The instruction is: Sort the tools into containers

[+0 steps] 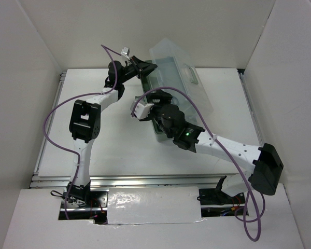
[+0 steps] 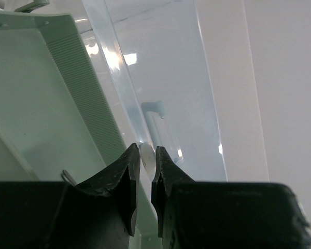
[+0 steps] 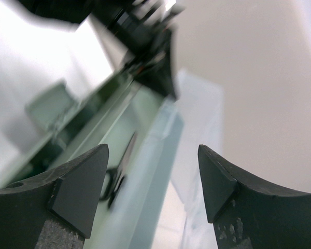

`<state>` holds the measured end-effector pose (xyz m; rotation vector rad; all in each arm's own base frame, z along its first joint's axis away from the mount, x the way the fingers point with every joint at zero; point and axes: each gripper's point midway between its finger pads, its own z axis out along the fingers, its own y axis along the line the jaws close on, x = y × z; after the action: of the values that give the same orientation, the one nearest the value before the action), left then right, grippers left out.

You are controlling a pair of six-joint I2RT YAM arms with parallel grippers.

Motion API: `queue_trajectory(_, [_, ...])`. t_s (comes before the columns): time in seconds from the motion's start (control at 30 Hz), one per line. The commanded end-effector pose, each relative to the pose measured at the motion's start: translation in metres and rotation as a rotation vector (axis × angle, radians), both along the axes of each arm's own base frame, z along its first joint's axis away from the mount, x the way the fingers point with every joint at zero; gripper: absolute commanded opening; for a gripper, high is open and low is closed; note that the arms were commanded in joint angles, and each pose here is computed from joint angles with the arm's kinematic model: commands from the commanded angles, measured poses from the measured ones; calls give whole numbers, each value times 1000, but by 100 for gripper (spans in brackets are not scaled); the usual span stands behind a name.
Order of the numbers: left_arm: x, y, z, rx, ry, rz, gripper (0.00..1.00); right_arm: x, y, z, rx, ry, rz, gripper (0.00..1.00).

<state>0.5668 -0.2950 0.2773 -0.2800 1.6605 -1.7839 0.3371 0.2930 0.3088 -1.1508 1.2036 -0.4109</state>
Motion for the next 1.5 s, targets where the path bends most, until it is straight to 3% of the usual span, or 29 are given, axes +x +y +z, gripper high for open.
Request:
queue_trajectory(0.0, [-6, 15, 26, 33, -121, 36, 0, -25, 3, 94, 303, -80, 66, 78])
queue_trajectory(0.23, [-14, 36, 29, 45, -114, 40, 0, -42, -2, 158, 573, -14, 85, 82])
queue_trajectory(0.4, [-19, 47, 29, 82, -104, 51, 1, -22, -17, 156, 638, 58, 7, 83])
queue_trajectory(0.47, [-17, 53, 21, 117, -78, 66, 19, -17, -23, 154, 645, 92, -14, 83])
queue_trajectory(0.53, [-17, 61, 12, 159, -49, 89, 30, -9, -31, 148, 666, 139, -53, 84])
queue_trajectory(0.73, [-17, 99, -4, 291, -19, 206, 49, 7, -56, 144, 745, 217, -126, 84])
queue_trajectory(0.77, [-23, 103, -2, 320, 5, 215, 54, 9, -57, 142, 763, 234, -132, 84])
queue_trajectory(0.8, [-23, 108, -5, 373, -18, 234, 67, 11, -59, 141, 767, 247, -140, 84])
queue_trajectory(0.83, [-22, 115, -4, 410, -17, 277, 73, 15, -65, 140, 774, 252, -156, 85])
queue_trajectory(0.9, [-29, 126, 0, 493, -31, 316, 79, 19, -69, 138, 794, 273, -172, 85])
queue_trajectory(1.03, [-39, 156, -2, 707, -15, 458, 76, 36, -88, 130, 833, 304, -226, 85])
queue_trajectory(1.17, [-74, 171, -36, 888, 63, 465, 60, 64, -108, 97, 813, 388, -309, 84])
queue_trajectory(1.2, [-88, 174, -63, 913, 121, 443, 58, 69, -110, 89, 818, 417, -314, 84])
queue_trajectory(1.27, [-104, 173, -67, 860, 126, 412, 52, 83, -127, 66, 799, 465, -374, 84])
queue_trajectory(1.3, [-115, 183, -93, 835, 187, 394, 51, 86, -128, 58, 799, 498, -374, 83])
queue_trajectory(1.37, [-131, 173, -89, 678, 174, 294, 47, 93, -137, 37, 798, 582, -381, 83])
queue_trajectory(1.47, [-149, 167, -101, 594, 156, 201, 43, 98, -144, 15, 828, 690, -379, 83])
